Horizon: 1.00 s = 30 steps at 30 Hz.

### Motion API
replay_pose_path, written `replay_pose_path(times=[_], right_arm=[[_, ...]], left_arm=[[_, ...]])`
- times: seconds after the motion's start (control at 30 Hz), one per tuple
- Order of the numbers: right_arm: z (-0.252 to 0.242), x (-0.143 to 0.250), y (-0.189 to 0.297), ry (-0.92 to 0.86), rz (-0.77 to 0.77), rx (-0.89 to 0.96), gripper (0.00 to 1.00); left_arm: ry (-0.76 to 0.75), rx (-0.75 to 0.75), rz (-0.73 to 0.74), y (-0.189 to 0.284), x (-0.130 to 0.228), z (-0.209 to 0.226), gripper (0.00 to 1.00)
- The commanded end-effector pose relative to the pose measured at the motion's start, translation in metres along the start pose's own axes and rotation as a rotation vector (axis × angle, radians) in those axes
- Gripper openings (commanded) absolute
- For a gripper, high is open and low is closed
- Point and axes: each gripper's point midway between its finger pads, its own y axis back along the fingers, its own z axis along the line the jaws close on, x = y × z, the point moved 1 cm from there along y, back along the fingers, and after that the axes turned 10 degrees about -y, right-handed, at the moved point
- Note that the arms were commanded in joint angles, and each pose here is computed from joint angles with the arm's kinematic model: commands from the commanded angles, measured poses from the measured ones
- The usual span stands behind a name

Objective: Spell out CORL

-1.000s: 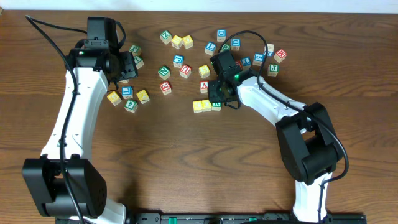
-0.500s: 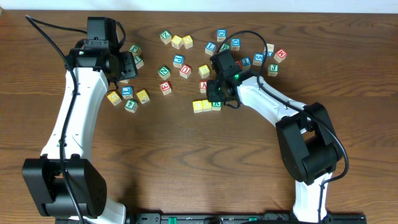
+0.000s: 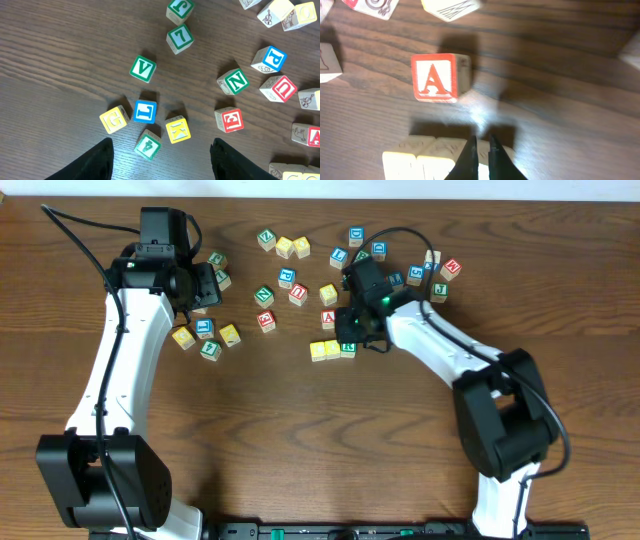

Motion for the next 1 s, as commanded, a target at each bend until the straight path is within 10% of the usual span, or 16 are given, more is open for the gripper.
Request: replay_pose_path(times=[0.0,0.97], right_arm=[[-0.012,-0.017,0.026,-0.087,-0.059,0.037,0.01],[-0.023,0.011,0.01,-0.101,-0.023,0.108,0.02]], left_arm=[[0.0,-0.001,0.02,-0.006,0.005,0.001,0.61],[0.0,-0.001,0.02,-0.006,0.005,0.001,0.61]])
